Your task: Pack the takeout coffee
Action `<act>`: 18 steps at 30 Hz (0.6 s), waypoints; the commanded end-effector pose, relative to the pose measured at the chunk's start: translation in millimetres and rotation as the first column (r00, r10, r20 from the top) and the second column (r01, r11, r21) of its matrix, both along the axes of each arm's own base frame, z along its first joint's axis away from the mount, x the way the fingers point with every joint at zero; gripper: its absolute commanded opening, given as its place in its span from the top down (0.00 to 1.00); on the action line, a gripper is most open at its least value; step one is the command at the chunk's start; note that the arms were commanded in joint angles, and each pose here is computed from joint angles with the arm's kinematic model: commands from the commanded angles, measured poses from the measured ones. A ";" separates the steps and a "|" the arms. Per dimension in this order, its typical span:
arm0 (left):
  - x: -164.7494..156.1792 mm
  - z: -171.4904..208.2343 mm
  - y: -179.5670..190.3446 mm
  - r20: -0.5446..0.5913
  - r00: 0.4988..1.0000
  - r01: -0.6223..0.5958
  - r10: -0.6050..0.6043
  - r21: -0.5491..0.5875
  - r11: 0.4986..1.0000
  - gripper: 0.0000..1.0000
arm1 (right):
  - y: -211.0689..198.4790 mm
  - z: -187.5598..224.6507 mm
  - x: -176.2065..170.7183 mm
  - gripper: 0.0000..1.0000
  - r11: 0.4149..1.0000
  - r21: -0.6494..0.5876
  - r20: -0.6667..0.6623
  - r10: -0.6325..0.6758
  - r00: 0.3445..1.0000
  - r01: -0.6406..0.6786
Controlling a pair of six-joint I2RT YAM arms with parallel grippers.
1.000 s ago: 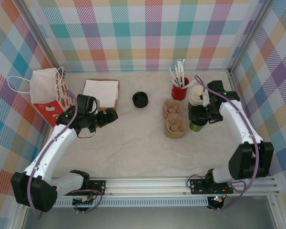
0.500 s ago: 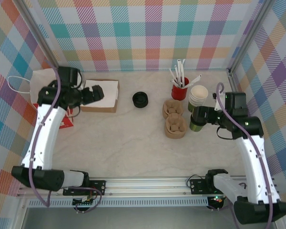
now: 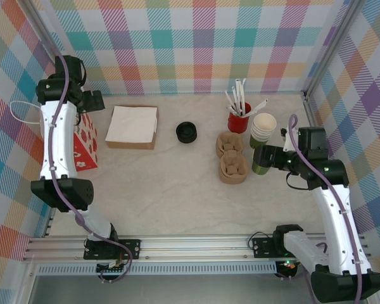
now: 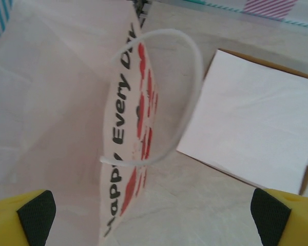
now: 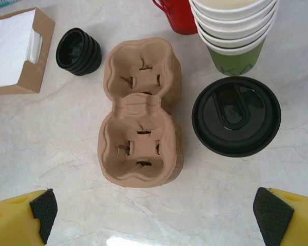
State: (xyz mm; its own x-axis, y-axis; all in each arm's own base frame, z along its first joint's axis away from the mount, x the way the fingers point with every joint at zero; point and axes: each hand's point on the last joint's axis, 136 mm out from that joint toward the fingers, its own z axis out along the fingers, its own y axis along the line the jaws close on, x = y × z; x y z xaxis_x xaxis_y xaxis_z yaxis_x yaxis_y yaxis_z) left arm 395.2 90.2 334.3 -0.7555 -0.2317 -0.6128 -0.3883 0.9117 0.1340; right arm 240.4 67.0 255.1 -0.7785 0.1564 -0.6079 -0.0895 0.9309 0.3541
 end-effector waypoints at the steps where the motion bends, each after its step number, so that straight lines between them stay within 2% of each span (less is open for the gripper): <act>1: -5.0 -1.0 34.1 -0.013 0.996 -0.088 0.089 0.034 0.996 0.00 | 1.4 -2.3 -2.8 0.00 1.000 0.011 -0.002 0.013 1.000 -0.013; 7: -0.8 -35.0 49.2 -0.085 0.991 -0.106 0.106 0.005 0.994 0.03 | 3.4 -5.9 1.0 0.00 1.000 0.018 -0.010 0.020 1.000 -0.020; 11: 2.4 -53.7 58.6 -0.135 0.983 -0.119 0.122 0.033 0.992 0.14 | 4.1 -5.8 1.2 0.00 1.000 0.021 -0.012 0.023 1.000 -0.022; 14: 3.0 -62.5 63.6 -0.166 0.978 -0.121 0.130 0.060 0.991 0.31 | 4.8 -4.0 0.5 0.00 0.999 0.023 -0.006 0.027 1.000 -0.026; 18: 1.3 -61.9 64.8 -0.167 0.977 -0.120 0.130 0.072 0.990 0.61 | 4.5 -2.3 0.0 0.00 0.999 0.024 0.000 0.025 1.000 -0.025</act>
State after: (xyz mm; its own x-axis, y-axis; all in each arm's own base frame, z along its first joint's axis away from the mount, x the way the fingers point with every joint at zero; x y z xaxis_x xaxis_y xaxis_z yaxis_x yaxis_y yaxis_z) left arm 398.9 147.4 264.4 -0.8255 -0.3106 -0.4712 -0.4571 0.8577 0.2355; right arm 240.0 70.1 249.2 -0.7929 0.1541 -0.5895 -0.0935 0.9253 0.3675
